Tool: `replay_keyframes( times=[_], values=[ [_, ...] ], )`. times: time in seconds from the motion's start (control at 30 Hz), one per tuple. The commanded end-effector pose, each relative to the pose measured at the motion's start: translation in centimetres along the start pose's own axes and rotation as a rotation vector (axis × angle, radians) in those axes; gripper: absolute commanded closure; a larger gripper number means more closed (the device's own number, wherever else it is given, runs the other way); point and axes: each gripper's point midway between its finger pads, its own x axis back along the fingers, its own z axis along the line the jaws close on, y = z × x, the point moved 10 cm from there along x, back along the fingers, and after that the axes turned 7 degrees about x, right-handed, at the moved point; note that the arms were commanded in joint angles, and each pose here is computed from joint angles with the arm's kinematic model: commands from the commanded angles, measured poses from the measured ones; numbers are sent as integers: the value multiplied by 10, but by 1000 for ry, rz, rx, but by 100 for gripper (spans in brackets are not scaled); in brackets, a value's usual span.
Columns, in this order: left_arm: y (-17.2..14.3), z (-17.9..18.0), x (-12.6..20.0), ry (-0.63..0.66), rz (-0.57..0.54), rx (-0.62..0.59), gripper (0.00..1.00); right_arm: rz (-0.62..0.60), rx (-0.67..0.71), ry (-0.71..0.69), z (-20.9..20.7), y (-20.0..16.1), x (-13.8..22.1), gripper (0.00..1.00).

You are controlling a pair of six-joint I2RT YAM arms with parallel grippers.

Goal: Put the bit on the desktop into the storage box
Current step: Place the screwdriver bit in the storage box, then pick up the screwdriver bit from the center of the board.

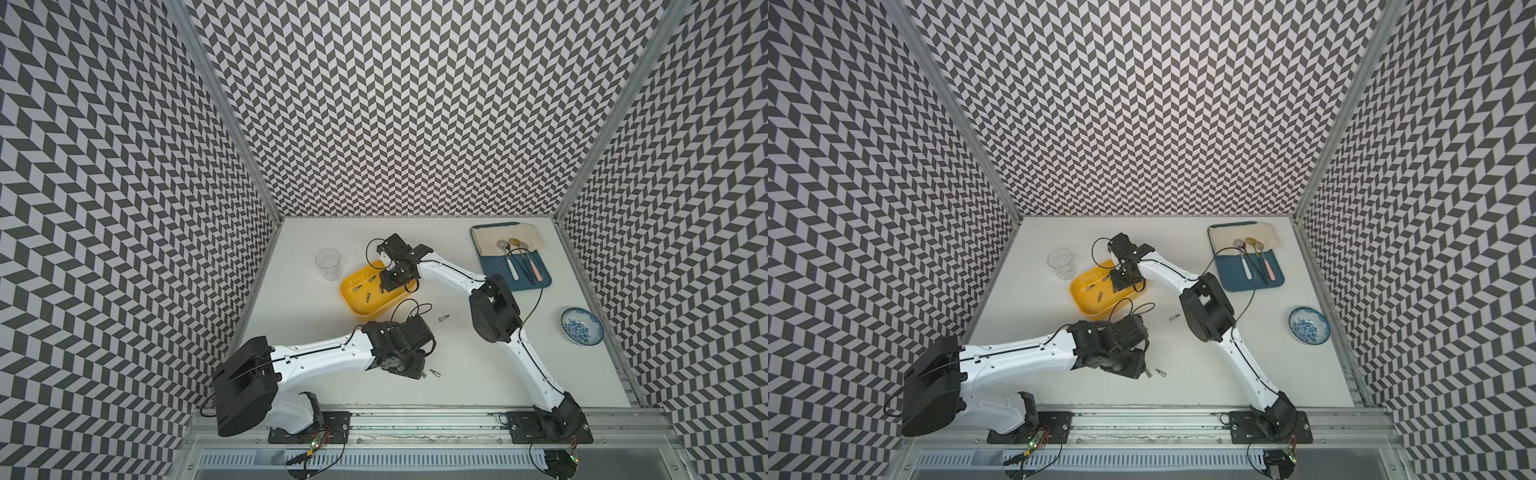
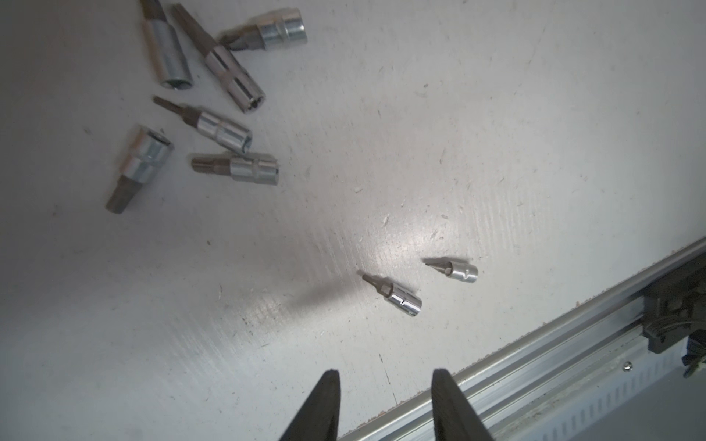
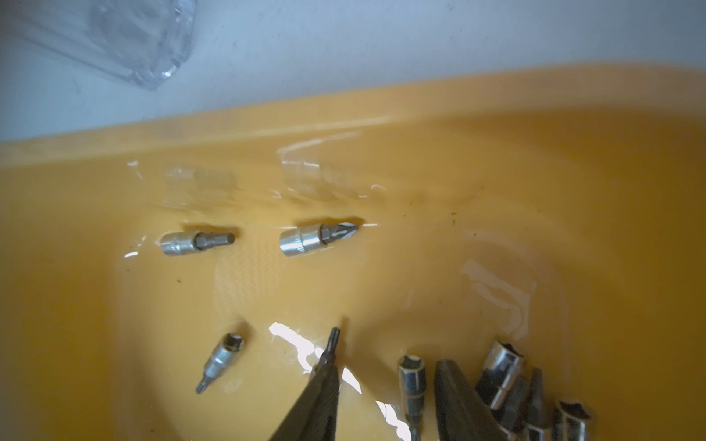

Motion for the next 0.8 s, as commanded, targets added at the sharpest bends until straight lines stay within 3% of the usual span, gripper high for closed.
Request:
replay_keyframes(
  times=[0.0,0.4,0.77],
  values=[
    [5,-8,3,9,-25,8,56,-131,12,17,8,27,45,51],
    [8,-16,-14,82,7,-1,56,-251,-31,-30,-9,45,103,47],
    [6,-21,-30,135,34,-24,56,-248,-74,-67,-34,32,132,47]
  ],
)
